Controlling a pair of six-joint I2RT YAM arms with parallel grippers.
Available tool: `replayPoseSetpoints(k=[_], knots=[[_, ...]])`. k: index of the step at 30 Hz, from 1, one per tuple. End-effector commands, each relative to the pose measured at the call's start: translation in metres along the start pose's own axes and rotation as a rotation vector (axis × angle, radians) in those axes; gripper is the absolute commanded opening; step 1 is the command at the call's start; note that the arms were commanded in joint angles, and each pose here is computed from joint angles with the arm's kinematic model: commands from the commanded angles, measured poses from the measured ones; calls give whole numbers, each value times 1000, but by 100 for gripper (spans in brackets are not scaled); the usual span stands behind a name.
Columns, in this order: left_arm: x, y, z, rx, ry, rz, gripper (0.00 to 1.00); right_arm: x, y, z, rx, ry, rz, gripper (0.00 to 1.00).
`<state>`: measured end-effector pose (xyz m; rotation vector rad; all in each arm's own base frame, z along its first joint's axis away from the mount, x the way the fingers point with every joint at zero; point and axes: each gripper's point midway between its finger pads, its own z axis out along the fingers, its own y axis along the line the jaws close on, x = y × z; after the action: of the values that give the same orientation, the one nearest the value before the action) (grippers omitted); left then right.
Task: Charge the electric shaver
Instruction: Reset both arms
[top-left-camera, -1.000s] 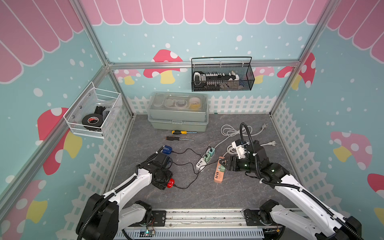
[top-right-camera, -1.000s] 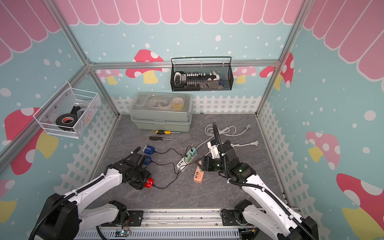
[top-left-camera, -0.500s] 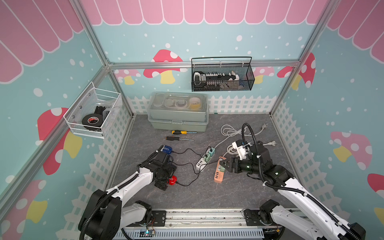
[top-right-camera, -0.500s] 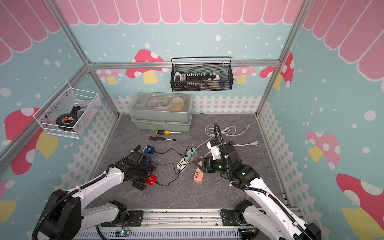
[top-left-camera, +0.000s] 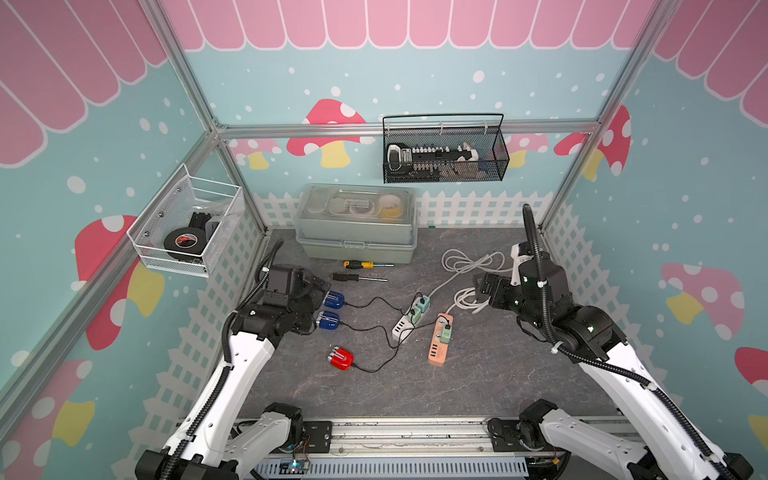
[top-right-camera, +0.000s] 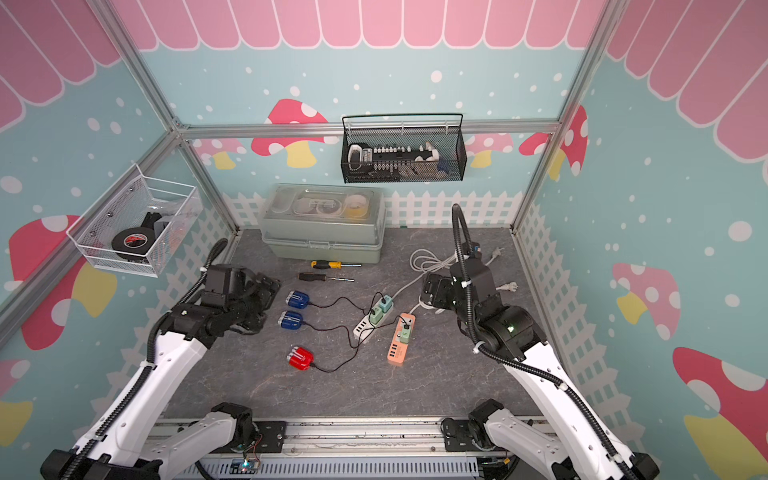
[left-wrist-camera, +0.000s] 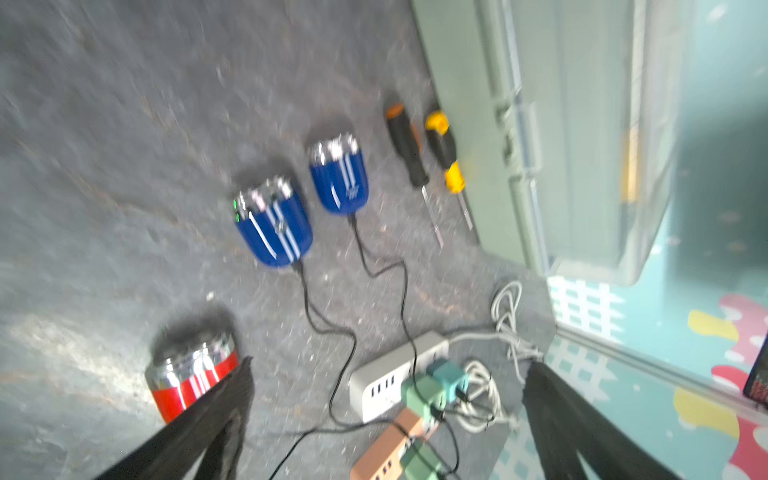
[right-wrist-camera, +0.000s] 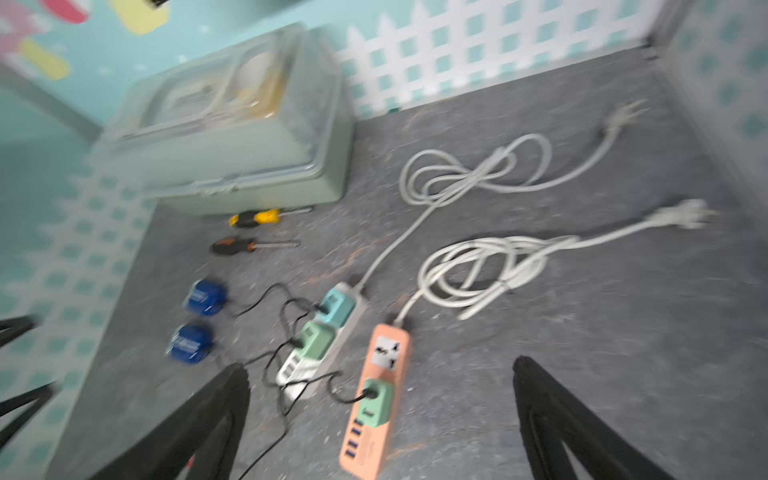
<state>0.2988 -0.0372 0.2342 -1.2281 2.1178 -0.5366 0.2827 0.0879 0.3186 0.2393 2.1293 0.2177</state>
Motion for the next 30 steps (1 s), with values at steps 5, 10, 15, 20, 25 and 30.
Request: replayPoseSetpoints(k=[5, 10, 15, 20, 25, 30], knots=[[-94, 24, 2, -269, -528, 336, 99, -20, -81, 28, 392, -300, -188, 99], [-110, 30, 38, -305, -705, 502, 99, 18, -116, 69, 486, -350, -236, 99], [-93, 28, 101, -281, -569, 704, 99, 54, -131, 120, 478, -261, -297, 99], [-86, 26, 134, -254, -571, 860, 99, 70, -146, 163, 452, -194, -325, 99], [-87, 35, 157, -199, -562, 885, 99, 79, -147, 193, 393, -156, -407, 99], [-75, 42, 147, -77, -639, 881, 99, 80, -158, 188, 327, -267, -360, 99]])
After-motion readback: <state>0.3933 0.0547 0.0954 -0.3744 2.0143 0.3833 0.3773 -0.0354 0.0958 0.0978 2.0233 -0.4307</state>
